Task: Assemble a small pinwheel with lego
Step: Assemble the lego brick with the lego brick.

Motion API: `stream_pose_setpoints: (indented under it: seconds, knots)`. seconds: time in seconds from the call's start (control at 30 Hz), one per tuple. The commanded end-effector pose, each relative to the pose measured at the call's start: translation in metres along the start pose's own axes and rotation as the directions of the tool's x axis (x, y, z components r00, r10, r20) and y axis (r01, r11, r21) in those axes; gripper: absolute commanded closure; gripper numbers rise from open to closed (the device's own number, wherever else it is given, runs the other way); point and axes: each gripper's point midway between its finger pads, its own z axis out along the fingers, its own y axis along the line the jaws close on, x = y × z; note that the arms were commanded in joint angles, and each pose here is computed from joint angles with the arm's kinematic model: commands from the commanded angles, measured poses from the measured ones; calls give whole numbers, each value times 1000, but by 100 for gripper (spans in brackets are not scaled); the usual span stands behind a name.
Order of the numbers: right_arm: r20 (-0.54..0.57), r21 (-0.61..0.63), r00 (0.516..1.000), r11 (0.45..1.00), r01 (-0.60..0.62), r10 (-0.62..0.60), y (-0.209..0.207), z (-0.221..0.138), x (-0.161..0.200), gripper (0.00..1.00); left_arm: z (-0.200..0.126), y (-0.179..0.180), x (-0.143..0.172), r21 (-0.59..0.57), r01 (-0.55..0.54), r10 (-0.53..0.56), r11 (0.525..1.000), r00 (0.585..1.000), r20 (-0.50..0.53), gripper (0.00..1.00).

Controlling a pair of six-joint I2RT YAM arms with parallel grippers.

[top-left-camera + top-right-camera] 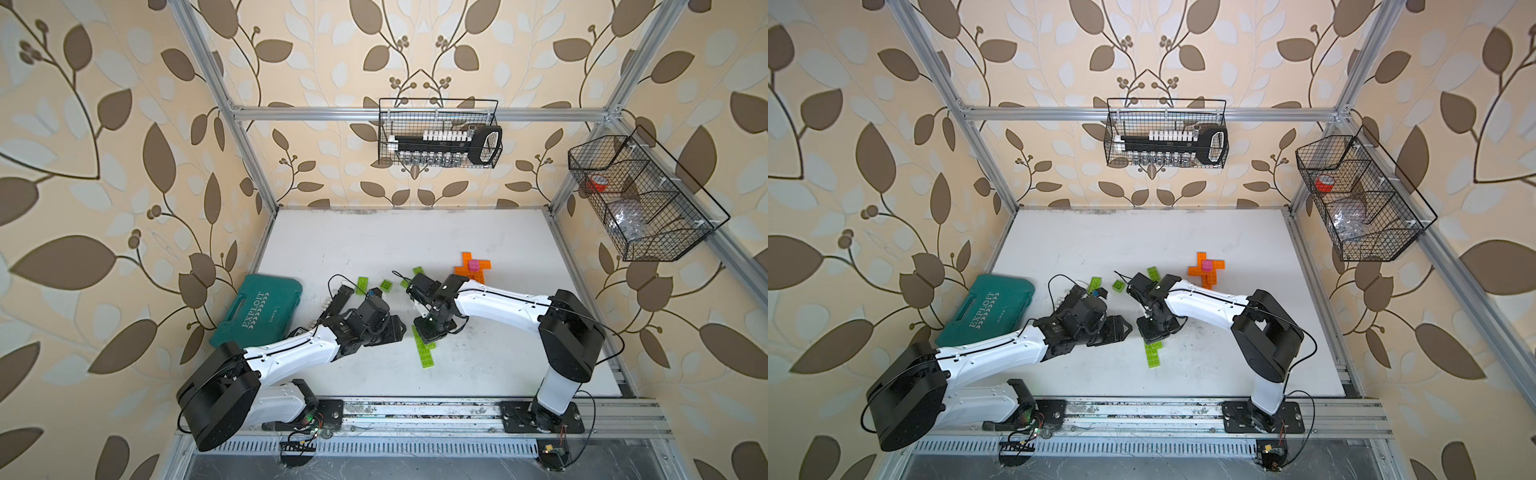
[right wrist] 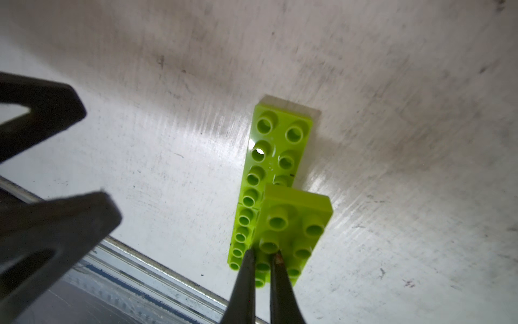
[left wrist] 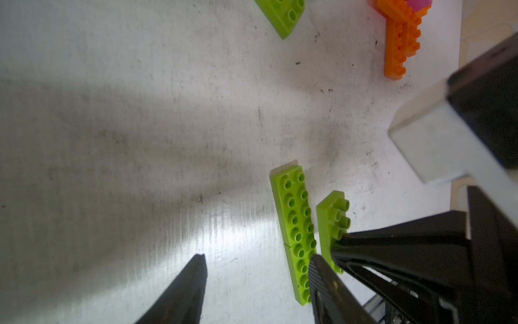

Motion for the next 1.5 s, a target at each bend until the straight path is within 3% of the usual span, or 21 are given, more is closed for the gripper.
stream_pose_setpoints:
  seconds: [0.0, 0.73, 1.03, 1.47]
  knots:
    - [-20, -8, 1000, 1000, -15, 15, 5, 4, -1, 93, -6, -3, -5, 17, -2, 2, 1000, 1000, 24, 40]
    - [-85, 32, 996, 999, -36, 39, -3, 19, 10, 92, -5, 0, -4, 9, -4, 3, 1000, 1000, 25, 40]
    - [-97, 222, 987, 970, -101, 125, -34, 23, 13, 92, -6, 1, -4, 6, -4, 4, 1000, 1000, 27, 40]
    - [-160, 289, 974, 951, -108, 159, -42, 49, 28, 92, -7, 2, -6, -11, -19, 19, 1000, 999, 32, 40]
